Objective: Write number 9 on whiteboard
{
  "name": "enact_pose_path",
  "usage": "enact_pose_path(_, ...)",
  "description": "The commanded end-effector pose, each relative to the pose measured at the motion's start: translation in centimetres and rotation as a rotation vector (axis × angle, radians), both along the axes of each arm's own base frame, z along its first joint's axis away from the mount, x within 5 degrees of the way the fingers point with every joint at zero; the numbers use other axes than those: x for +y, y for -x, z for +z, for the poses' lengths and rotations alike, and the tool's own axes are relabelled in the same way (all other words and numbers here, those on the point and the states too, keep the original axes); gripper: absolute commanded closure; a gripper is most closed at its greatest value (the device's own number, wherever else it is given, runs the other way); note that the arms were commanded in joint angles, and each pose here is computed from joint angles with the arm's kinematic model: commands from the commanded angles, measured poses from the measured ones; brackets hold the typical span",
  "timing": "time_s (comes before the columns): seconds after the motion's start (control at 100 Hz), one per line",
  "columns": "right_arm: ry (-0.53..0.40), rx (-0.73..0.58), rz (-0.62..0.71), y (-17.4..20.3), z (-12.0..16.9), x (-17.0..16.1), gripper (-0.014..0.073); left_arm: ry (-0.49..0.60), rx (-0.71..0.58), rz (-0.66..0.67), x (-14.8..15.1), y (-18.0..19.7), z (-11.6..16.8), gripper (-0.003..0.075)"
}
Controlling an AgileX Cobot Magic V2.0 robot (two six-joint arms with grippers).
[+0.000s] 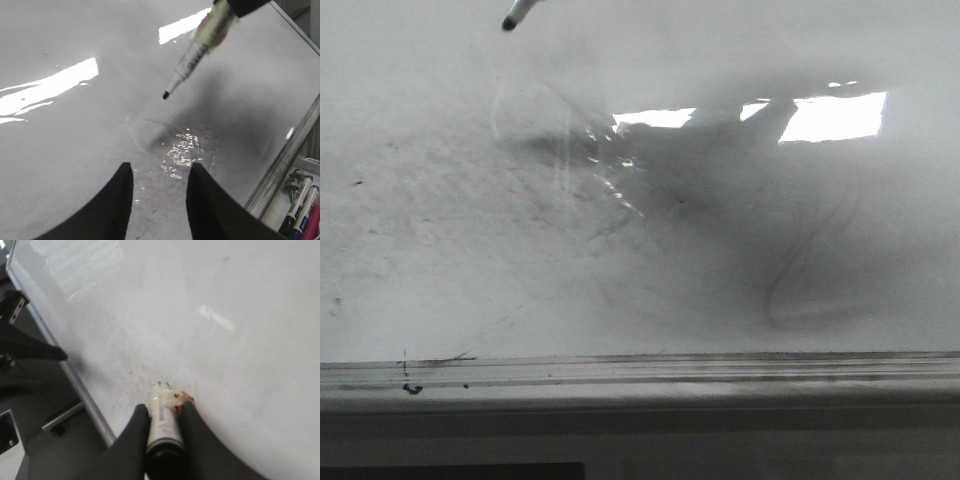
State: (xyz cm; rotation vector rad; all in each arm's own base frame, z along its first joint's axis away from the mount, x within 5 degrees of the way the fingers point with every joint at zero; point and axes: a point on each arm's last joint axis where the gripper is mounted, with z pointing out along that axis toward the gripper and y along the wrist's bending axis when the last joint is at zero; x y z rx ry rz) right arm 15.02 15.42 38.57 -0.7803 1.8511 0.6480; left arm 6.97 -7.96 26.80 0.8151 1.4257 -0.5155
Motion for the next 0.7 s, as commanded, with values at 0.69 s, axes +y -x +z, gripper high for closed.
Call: enact_pose_path(0.69,0.076,0.042,-0.066,-5.3,-0.2,2.2,0.0654,0.117,-0.018,-0.008,-0.1,0.0,1.8,0.0477)
